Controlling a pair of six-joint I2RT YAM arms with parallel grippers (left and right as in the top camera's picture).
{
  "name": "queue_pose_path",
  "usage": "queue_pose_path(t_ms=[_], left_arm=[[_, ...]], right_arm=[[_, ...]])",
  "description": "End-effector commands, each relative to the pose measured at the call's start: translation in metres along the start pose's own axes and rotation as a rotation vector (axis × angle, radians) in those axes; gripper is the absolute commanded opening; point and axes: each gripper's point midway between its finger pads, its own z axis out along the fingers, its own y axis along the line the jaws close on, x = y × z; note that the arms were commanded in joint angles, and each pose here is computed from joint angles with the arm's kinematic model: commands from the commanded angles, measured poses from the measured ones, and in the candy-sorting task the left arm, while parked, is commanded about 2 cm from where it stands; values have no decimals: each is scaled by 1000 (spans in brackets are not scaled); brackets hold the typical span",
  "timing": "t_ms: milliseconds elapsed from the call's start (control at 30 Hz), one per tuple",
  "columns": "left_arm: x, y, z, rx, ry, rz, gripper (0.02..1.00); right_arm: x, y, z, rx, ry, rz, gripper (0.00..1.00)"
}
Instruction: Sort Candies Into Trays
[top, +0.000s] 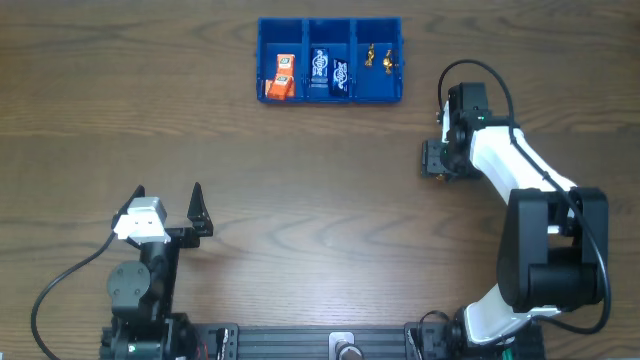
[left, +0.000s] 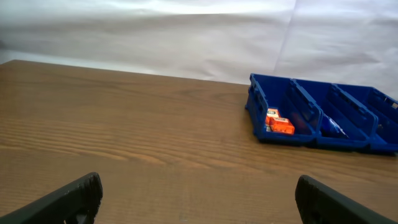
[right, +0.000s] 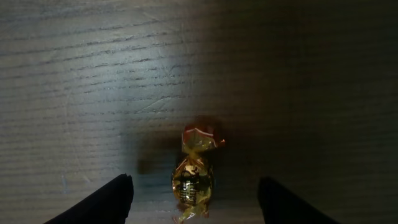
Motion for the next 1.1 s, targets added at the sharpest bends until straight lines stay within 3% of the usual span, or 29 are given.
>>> queue_pose_path(t_ms=[33, 433, 733, 1100], left_arm=[[16, 1, 1, 1, 52, 3, 998], [16, 1, 1, 1, 52, 3, 998], [16, 1, 1, 1, 52, 3, 998], [16, 1, 1, 1, 52, 3, 998]], right_arm=[[4, -2, 7, 17, 18, -10, 663], [1, -1, 13, 16, 12, -10, 619], [1, -1, 13, 17, 12, -10, 389], [1, -2, 13, 24, 12, -10, 275]])
